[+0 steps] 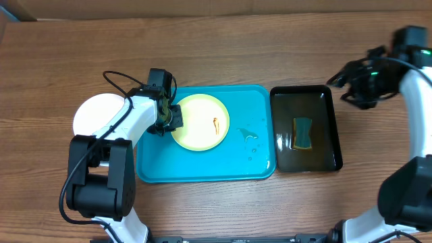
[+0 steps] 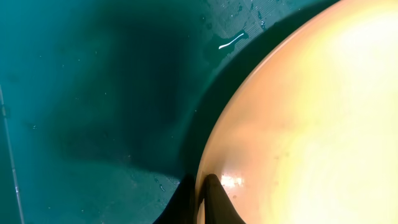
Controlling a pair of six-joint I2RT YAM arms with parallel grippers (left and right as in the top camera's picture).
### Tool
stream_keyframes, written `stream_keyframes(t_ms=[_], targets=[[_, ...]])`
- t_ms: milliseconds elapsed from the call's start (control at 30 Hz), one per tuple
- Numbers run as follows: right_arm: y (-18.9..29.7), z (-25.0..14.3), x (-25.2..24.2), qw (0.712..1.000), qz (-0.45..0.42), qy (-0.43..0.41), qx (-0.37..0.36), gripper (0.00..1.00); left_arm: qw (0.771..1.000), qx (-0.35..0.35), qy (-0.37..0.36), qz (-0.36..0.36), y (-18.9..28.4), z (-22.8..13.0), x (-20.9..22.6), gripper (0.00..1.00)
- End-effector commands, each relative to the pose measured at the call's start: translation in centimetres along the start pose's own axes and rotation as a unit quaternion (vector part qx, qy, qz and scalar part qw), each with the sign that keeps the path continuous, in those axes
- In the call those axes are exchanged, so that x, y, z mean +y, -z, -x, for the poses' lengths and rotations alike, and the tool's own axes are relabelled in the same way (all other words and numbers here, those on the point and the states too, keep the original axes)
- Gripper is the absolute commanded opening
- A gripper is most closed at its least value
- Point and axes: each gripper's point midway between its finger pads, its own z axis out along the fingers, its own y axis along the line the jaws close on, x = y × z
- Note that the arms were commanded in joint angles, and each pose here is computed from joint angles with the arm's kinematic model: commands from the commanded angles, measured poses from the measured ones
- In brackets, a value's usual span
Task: Clean dirty plates on tray and stack at the side
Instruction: 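Lower the right gripper into the black tray and grasp the sponge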
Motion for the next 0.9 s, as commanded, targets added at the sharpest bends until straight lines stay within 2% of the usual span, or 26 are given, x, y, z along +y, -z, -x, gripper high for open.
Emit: stream_keyframes(t_ms=[0,133,267,400,767,800,833,867], targets=[[-1.4,-1.9,-0.9,0.987,-0.139,0.075,-0.004,0.54,0.999,0.034,0.000,0.021,-1.8,-2.1,0.9,0.05],[-3.6,-4.3,-1.4,0.968,-0.218,0.127,0.011,0.44,0.999,0.037,0.000,0.022,-1.8,-2.3,1.0,0.06],[-6.1,-5.2,-2.8,0.954,-0.267,0.137,-0.002,0.43,0.999,0.040,0.000,0.023,-1.8,-2.4,1.0,0.07],[-8.6,-6.0,-4.3,0.952,-0.270,0.141,0.004,0.43,0.999,0.041,0.000,0.023,-1.8,-2.5,1.0,0.07],[-15.6,-8.6,-7.1,0.969,-0.199,0.143,0.007,0.44,0.999,0.042,0.000,0.023,-1.8,-2.5,1.1,0.08],[-16.0,-8.7,-7.4,0.969,-0.198,0.144,0.005,0.36,0.999,0.042,0.000,0.023,-1.8,-2.5,1.1,0.08],[-16.3,-8.8,-7.7,0.970,-0.197,0.145,0.003,0.12,0.999,0.042,0.000,0.023,-1.8,-2.5,1.1,0.08],[-16.6,-8.9,-8.0,0.970,-0.196,0.145,0.001,0.04,0.999,0.042,0.000,0.023,-1.8,-2.5,1.0,0.08]])
